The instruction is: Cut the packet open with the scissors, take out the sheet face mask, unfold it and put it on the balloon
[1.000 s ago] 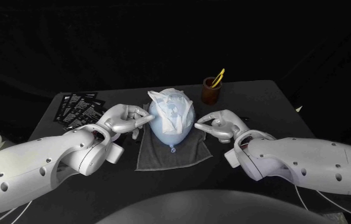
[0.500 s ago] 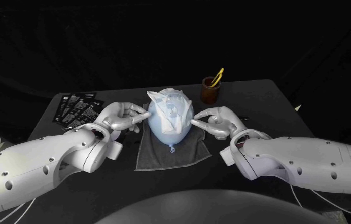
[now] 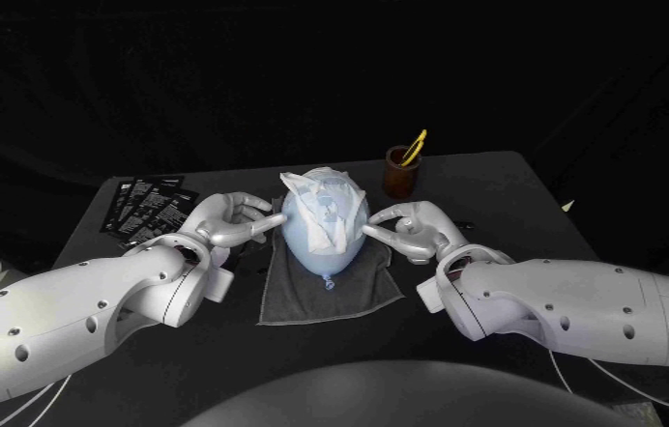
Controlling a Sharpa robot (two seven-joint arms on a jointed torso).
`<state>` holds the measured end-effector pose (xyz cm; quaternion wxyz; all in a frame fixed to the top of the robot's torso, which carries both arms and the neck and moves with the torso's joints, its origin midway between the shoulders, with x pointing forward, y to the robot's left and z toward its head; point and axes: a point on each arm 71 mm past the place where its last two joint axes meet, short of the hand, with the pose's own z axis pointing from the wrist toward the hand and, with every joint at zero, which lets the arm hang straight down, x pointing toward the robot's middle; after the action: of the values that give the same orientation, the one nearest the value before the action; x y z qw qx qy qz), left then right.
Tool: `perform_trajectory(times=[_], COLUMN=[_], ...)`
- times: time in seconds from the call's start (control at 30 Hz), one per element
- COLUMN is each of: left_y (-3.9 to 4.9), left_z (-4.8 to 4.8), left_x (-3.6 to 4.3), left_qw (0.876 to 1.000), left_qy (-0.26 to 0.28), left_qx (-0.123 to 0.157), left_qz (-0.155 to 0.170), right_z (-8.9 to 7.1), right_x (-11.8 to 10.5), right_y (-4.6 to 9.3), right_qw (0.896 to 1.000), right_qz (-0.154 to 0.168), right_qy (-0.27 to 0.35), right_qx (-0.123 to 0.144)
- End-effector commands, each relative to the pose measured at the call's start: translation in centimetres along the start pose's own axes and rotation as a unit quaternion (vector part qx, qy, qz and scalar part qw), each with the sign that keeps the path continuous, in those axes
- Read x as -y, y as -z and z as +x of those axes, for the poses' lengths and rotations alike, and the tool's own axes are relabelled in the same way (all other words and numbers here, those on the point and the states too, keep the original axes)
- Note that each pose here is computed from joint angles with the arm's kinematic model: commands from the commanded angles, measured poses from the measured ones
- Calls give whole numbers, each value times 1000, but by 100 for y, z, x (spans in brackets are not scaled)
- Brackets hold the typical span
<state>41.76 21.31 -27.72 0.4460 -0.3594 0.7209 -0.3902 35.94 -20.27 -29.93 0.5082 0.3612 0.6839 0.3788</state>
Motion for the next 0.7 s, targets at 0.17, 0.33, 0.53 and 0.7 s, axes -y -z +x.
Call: perform_trajectory(times=[0.17, 0.33, 0.53, 0.7], left_y=[-14, -50, -83, -117], left_z=[-14, 47, 140, 220], left_x=[44, 55, 50, 63], left_qw=[999, 999, 999, 999], left_qy=[-17, -16, -4, 3], left_qx=[19, 7, -19, -39], left_qz=[27, 30, 28, 27], right_z=[24, 34, 35, 51], right_x=[-13, -24, -31, -45], right_y=[-8, -6, -9, -15], right_qw=[1000, 1000, 1000, 1000], right_qz=[-2, -4, -5, -6], right_qy=[5, 6, 8, 9], right_qx=[-2, -3, 0, 0])
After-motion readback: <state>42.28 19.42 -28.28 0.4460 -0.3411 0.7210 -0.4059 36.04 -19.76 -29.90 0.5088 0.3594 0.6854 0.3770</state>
